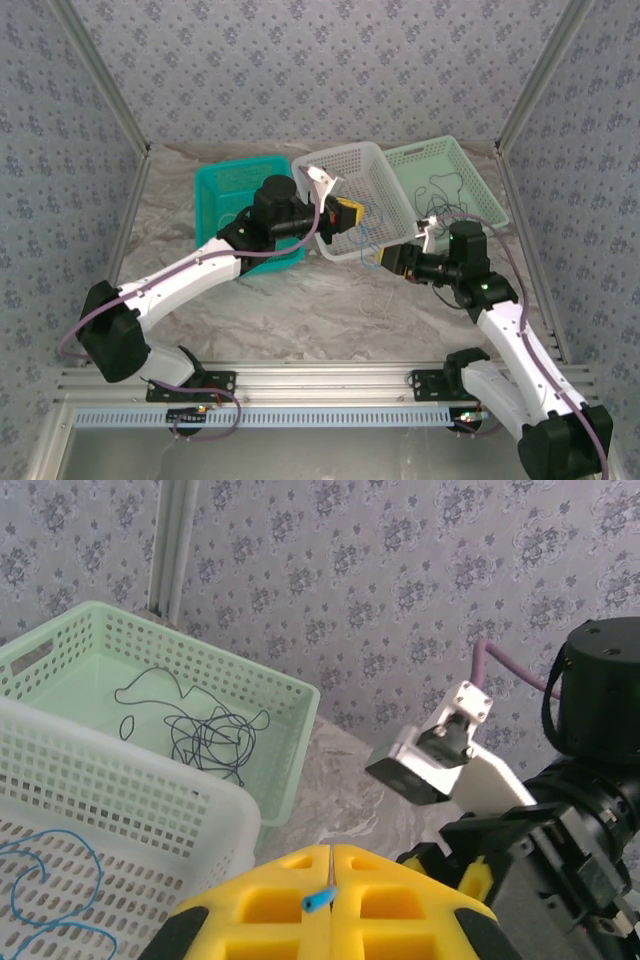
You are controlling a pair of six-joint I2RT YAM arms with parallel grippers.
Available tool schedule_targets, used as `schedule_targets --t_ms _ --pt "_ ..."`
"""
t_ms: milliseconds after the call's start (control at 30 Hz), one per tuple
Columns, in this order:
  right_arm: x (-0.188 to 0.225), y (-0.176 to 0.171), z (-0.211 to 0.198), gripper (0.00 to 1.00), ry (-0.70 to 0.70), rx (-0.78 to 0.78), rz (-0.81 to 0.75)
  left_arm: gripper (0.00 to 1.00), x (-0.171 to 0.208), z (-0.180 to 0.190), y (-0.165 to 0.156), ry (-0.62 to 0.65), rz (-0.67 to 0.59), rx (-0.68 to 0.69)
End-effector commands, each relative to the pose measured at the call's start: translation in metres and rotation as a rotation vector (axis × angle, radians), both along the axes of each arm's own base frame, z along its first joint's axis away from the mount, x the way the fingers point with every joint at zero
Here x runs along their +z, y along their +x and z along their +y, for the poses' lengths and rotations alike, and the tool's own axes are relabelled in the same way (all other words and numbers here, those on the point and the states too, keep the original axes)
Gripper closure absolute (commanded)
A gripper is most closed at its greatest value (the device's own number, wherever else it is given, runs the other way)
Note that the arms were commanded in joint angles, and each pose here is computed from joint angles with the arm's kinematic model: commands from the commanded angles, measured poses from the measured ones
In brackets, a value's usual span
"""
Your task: Untangle the cables
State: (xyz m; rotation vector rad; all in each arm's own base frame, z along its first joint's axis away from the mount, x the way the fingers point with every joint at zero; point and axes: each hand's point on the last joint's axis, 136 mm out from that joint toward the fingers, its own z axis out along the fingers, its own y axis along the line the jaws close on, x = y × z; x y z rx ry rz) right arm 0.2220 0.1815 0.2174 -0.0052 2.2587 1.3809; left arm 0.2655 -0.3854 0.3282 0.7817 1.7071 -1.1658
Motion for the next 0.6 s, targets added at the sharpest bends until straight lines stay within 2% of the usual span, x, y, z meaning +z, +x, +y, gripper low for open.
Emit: schedule_targets --t_ms 0,167,267,400,567 --pt "0.004 0.001 0.007 0.62 0.012 0.023 -0.014 1.0 0.028 0.001 -0.008 -0.074 -0.057 -0.028" --pt "-0.011 -0.006 0.006 1.0 -0.117 0.045 -0.013 1.0 0.03 0.008 0.001 -0.057 -0.077 0.033" --pt "-0.038 -0.012 -0.008 1.0 -0.248 0.018 0.041 1.0 0.033 0.024 0.018 -0.028 -0.089 0.134" --pt "-0.073 -0.023 -0.031 1.0 -0.426 -0.017 0.128 1.0 0.052 0.056 0.04 -0.056 -0.103 0.267" --pt "-0.089 -0.029 -0.042 1.0 -0.556 -0.007 0.145 1.0 0.064 0.083 0.064 -0.059 -0.109 0.39"
